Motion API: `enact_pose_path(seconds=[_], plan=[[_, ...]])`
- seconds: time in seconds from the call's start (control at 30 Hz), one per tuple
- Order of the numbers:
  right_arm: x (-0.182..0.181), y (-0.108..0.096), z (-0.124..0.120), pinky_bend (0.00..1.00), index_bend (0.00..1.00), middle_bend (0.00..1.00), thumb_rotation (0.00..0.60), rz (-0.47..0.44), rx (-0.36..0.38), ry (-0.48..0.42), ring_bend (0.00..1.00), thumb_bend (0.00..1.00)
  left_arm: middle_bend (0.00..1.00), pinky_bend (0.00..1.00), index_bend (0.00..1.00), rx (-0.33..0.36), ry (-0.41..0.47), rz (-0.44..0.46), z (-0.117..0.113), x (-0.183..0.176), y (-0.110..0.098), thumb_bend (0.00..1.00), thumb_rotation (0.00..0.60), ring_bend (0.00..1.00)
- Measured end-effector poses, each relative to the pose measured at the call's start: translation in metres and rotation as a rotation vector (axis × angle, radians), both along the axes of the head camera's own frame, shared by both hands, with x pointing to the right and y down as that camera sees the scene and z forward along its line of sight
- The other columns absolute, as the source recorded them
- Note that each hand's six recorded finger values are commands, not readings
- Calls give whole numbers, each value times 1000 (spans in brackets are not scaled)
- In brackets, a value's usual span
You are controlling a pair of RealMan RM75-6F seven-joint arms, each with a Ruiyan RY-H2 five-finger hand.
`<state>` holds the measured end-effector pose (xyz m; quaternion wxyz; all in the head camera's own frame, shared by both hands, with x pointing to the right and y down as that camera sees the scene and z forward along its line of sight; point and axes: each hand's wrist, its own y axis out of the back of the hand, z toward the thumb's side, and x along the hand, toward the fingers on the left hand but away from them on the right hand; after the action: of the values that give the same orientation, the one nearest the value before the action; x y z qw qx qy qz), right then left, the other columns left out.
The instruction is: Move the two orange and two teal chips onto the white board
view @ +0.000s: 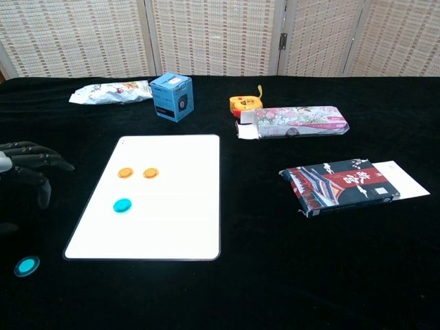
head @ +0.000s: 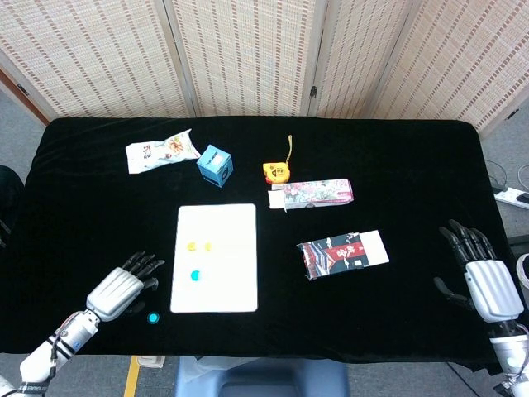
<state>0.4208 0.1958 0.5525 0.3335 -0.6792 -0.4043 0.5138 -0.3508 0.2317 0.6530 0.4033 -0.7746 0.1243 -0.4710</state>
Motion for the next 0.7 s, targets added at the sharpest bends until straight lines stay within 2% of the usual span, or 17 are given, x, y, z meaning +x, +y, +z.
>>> enact_pose_path(seconds=[0.3,0.7], plan=[[-4,-1,0,0,0,17,600,-13,2,-8,0,360,123,0,437,-20,14,65,2,0,30,378,600,0],[-2,0,1,0,0,17,600,-8,0,-12,0,360,123,0,376,-37,-26,75,13,3,46,374,600,0]])
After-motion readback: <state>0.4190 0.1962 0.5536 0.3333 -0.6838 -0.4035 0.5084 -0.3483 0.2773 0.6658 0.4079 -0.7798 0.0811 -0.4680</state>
